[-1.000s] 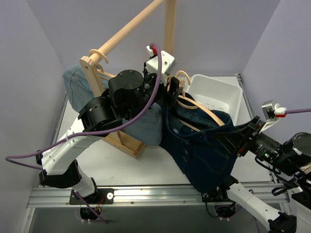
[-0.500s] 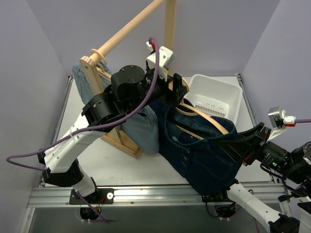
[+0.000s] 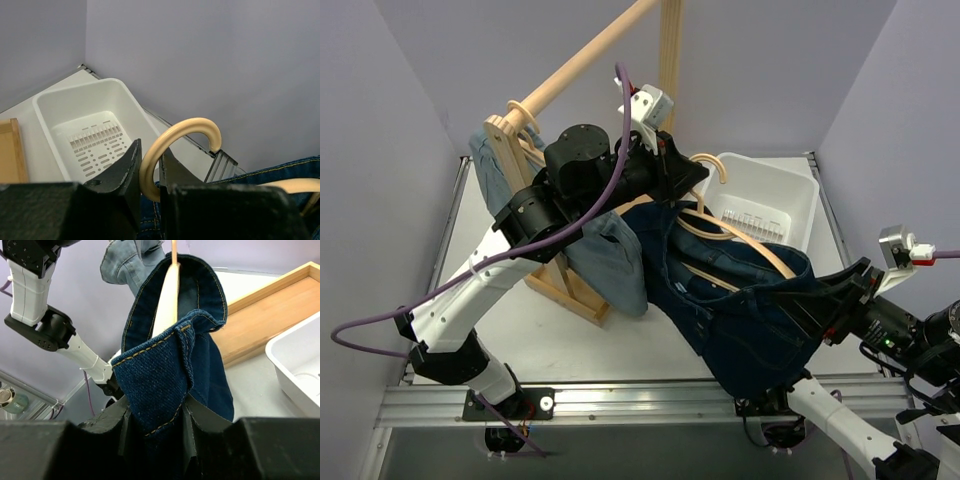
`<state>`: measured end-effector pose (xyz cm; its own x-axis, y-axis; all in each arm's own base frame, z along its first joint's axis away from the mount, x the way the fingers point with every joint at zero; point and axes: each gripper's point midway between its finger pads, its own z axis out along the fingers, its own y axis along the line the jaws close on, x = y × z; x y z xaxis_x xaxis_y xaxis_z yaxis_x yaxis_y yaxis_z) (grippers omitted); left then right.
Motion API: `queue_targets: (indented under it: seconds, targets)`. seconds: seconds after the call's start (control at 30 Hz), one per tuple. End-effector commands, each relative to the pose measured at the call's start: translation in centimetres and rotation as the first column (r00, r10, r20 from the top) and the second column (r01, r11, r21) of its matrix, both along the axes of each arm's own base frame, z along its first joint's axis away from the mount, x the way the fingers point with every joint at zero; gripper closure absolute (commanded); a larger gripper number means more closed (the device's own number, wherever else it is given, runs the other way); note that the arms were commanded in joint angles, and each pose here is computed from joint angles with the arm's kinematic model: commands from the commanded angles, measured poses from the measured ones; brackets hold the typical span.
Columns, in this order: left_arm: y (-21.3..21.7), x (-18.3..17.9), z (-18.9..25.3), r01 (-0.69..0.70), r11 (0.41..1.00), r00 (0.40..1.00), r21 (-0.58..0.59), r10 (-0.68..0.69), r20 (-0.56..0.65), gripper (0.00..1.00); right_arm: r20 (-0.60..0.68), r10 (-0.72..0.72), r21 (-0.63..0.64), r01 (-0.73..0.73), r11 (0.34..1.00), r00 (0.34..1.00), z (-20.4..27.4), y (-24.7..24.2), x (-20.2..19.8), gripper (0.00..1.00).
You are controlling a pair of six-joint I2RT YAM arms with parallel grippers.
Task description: Remove the skirt from the hanger
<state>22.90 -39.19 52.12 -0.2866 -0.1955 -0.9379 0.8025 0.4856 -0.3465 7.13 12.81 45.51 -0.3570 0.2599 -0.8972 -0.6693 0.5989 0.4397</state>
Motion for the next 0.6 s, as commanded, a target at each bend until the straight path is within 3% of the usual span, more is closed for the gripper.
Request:
queue_targets:
  seconds: [0.0,0.03,0.07,0.17,0.27,0.43,0.57]
  targets:
    - [1.4,0.5,1.7,-0.047,0.998,0.997,-0.047,0.050,0.062,0.98,0.121,-0.082,0.081,0.072,0.994,0.989,4.2,-1.3,0.4,0.86]
    - [1.6,0.7,1.9,-0.061,0.997,0.995,-0.046,0.064,0.081,0.98,0.066,-0.110,0.044,0.107,0.993,0.992,2.9,-1.4,1.3,0.75]
    - [2.0,0.9,2.0,-0.082,0.996,0.993,-0.046,0.086,0.084,0.98,0.052,-0.124,0.028,0.123,0.992,0.991,2.5,-1.5,1.7,0.57]
    - [2.6,1.2,2.4,-0.115,0.992,0.988,-0.050,0.119,0.095,0.98,0.009,-0.148,0.005,0.148,0.989,0.989,1.2,-1.4,2.6,0.35]
    - [2.8,1.5,2.9,-0.136,0.989,0.983,-0.054,0.141,0.116,0.98,0.002,-0.136,-0.011,0.136,0.991,0.991,0.7,-0.9,3.0,0.23]
    - [2.9,1.7,3.0,-0.145,0.988,0.981,-0.051,0.150,0.120,0.98,0.031,-0.168,0.008,0.167,0.986,0.985,1.4,-1.4,3.4,0.22]
    - [2.8,1.9,2.8,-0.150,0.987,0.980,-0.049,0.155,0.122,0.98,0.035,-0.186,-0.008,0.187,0.982,0.982,1.6,-1.5,4.0,0.28]
